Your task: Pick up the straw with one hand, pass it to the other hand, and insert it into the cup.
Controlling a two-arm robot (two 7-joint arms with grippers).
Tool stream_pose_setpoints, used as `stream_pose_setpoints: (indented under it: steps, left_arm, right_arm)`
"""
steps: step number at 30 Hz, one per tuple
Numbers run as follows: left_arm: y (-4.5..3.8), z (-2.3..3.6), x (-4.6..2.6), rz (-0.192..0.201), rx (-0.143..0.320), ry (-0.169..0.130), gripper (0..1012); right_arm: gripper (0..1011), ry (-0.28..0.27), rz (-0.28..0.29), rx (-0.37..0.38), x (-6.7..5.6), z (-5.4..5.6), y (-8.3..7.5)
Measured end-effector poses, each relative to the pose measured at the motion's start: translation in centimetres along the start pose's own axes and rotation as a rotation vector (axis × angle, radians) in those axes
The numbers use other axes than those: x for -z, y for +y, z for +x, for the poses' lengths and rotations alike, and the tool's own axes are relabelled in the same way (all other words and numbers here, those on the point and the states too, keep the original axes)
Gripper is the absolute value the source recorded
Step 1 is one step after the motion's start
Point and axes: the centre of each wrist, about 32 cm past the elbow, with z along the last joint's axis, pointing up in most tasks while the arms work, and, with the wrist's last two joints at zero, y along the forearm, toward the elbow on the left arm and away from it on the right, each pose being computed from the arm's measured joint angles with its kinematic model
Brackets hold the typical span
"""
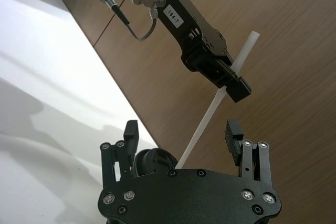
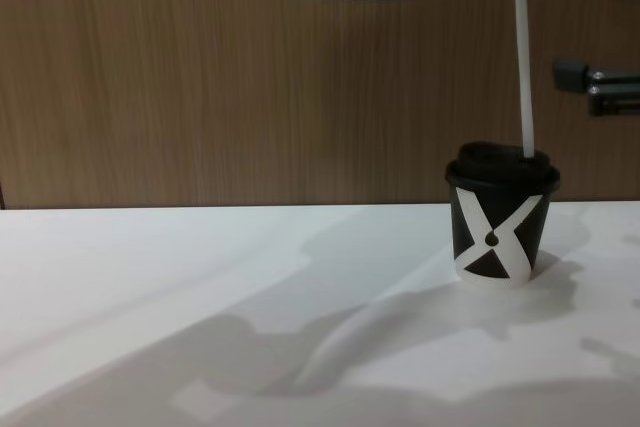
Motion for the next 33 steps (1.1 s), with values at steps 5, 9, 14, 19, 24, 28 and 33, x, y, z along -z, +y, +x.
stream_pose_setpoints:
  steps: [5, 9, 14, 19, 24, 28, 33]
  left_arm:
    - [-0.26, 0.07, 0.22, 0.005, 0.001, 0.004, 11]
    - [-0.4, 0.11, 0.32, 0.007, 0.003, 0.006, 11]
    - [-0.55, 0.2, 0.45, 0.011, 0.008, 0.01, 11]
    - [-0.63, 0.3, 0.58, 0.015, 0.014, 0.013, 11]
    - [-0.73, 0.4, 0.75, 0.019, 0.021, 0.018, 10]
    - [-0.79, 0.44, 0.82, 0.021, 0.025, 0.02, 14]
    - [-0.83, 0.48, 0.89, 0.023, 0.029, 0.023, 123]
  right_arm:
    - [1001, 0.0, 0.0, 0.0, 0.0, 0.0, 0.0]
    - [1001, 0.0, 0.0, 0.0, 0.0, 0.0, 0.0]
    - [1001, 0.0, 0.0, 0.0, 0.0, 0.0, 0.0]
    - [1001, 0.0, 0.0, 0.0, 0.0, 0.0, 0.0]
    - [1001, 0.0, 0.0, 0.0, 0.0, 0.0, 0.0]
    - [1001, 0.0, 0.0, 0.0, 0.0, 0.0, 0.0]
    - [1001, 0.0, 0.0, 0.0, 0.0, 0.0, 0.0]
